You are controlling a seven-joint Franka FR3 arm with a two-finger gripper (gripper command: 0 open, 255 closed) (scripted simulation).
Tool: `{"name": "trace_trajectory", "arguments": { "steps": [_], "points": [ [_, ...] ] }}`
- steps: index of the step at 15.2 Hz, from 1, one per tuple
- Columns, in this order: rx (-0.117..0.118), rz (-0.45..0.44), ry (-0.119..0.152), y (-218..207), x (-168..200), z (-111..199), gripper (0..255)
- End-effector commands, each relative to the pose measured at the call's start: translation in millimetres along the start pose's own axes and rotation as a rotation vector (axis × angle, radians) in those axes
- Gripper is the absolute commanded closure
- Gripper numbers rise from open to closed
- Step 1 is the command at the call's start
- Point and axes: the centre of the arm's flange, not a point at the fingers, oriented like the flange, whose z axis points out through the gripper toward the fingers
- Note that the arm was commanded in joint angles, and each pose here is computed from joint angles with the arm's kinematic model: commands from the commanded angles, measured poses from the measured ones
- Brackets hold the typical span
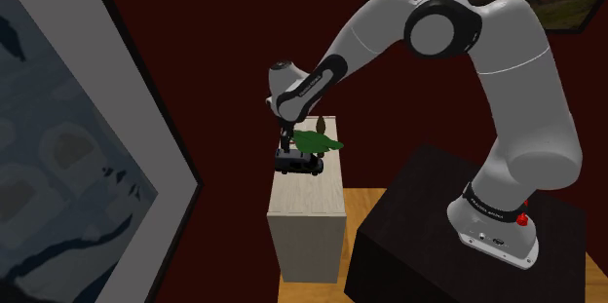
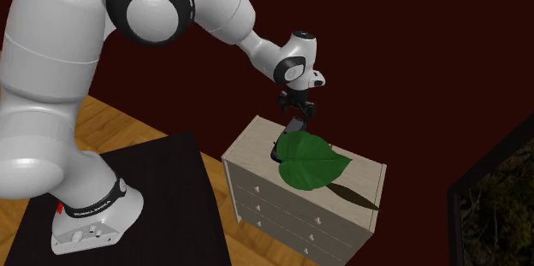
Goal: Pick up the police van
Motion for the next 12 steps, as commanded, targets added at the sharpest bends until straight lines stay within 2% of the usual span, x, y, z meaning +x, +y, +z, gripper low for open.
{"name": "trace_trajectory", "arguments": {
  "steps": [1,9,11,12],
  "points": [
    [0.000,-0.034,-0.008,0,14,24,0],
    [0.000,-0.040,-0.009,0,17,68,0],
    [0.000,-0.040,-0.009,0,17,68,0],
    [0.000,-0.040,-0.009,0,16,68,255]
  ]
}}
